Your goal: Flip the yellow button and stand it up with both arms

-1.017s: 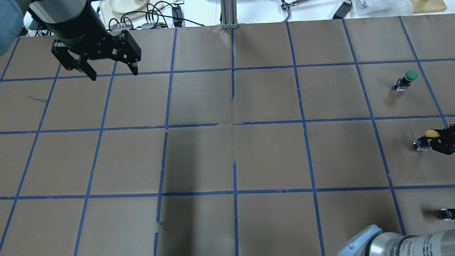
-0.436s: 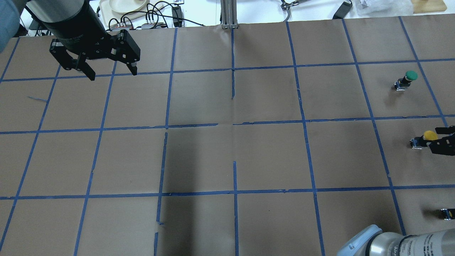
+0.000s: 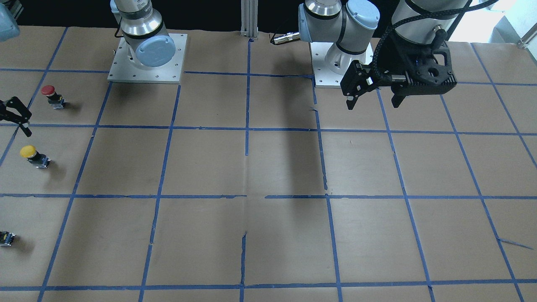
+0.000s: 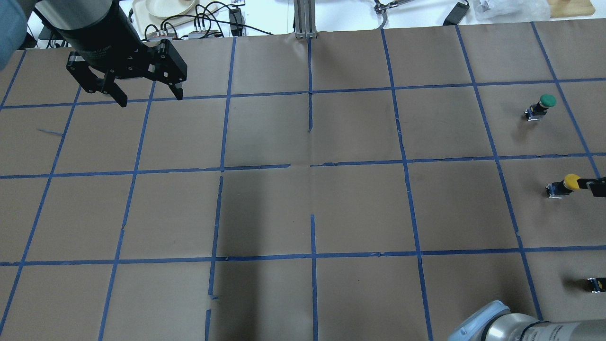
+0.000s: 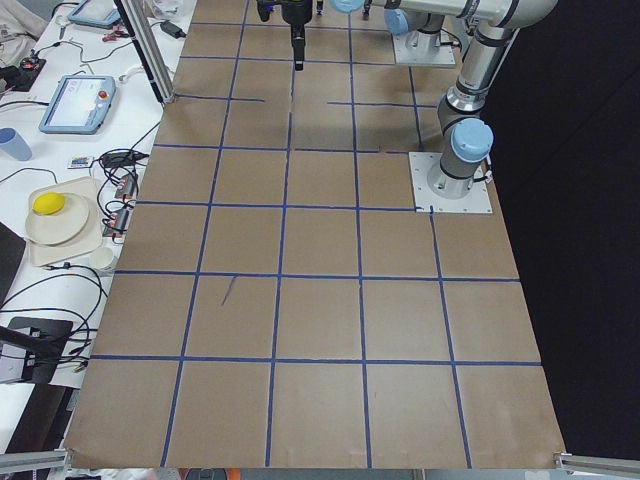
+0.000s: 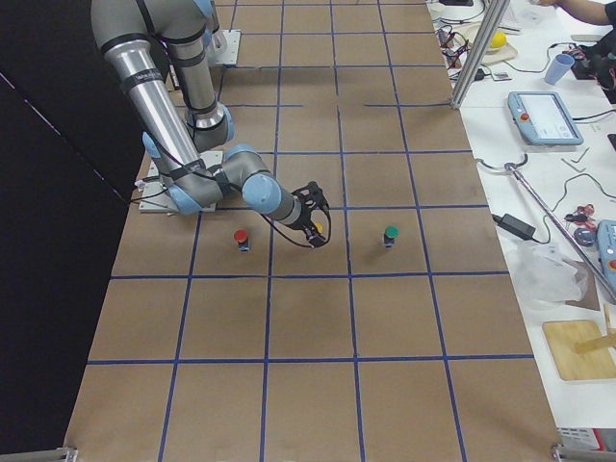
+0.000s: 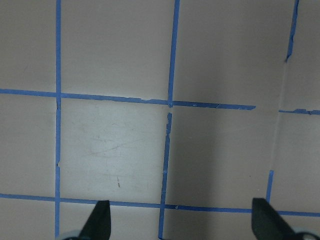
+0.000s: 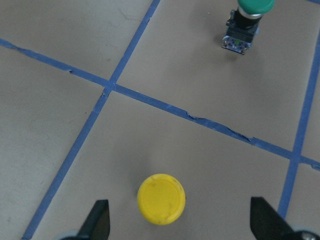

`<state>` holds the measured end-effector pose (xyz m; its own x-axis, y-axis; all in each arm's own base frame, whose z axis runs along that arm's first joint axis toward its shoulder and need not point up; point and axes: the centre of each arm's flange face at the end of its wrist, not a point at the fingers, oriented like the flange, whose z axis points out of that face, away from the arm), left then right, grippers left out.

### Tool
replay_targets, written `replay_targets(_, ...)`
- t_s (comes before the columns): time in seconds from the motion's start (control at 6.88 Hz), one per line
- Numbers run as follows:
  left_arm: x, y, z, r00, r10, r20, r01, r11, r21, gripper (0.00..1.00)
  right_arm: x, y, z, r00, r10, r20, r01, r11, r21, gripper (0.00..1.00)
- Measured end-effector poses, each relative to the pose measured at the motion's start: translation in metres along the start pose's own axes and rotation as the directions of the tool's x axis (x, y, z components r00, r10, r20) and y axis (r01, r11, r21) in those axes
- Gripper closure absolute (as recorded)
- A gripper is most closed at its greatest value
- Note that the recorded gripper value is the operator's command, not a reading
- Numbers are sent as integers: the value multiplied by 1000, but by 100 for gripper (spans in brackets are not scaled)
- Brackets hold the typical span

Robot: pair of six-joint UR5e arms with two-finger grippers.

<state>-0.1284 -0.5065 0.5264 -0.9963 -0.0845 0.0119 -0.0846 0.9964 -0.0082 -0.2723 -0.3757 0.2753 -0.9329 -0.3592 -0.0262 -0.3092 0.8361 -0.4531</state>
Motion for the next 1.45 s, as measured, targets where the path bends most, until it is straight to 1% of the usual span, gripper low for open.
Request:
replay_targets(0.15, 0, 0, 0, 1000, 0, 0, 0, 1000, 1, 0, -15, -8, -21, 996, 86, -5, -86, 996, -24, 0)
replay_targets(0.29, 0, 0, 0, 1000, 0, -1, 0, 1000, 0, 0, -27, -19, -38, 988, 155, -19, -156, 986, -55, 0)
replay_targets(0.44, 0, 0, 0, 1000, 0, -1, 0, 1000, 0, 0, -37, -37, -54, 975, 220, -36, -223, 970, -94, 0)
replay_targets(0.58, 0, 0, 0, 1000, 0, -2, 0, 1000, 0, 0, -47, -60, -71, 949, 311, -47, -314, 939, -138, 0)
replay_targets(0.73, 0, 0, 0, 1000, 0, -4, 0, 1000, 1, 0, -60, -89, -88, 905, 421, -58, -424, 886, -184, 0)
replay_targets(0.87, 0, 0, -1, 1000, 0, -4, 0, 1000, 1, 0, -79, -121, -101, 845, 528, -90, -533, 815, -228, 0)
replay_targets(1.02, 0, 0, -1, 1000, 0, -4, 0, 1000, 2, 0, -111, -156, -105, 788, 599, -143, -613, 746, -260, 0)
replay_targets(1.16, 0, -1, 0, 1000, 0, -4, 0, 1000, 1, 0, -155, -188, -101, 752, 632, -189, -658, 700, -277, 0)
replay_targets(1.31, 1, -1, 0, 1000, 0, -5, 0, 1000, 2, 0, -207, -217, -97, 728, 647, -228, -685, 669, -288, 0)
replay_targets(1.45, 1, -1, 0, 1000, 0, -5, 0, 1000, 2, 0, -254, -239, -98, 716, 647, -261, -697, 654, -294, 0)
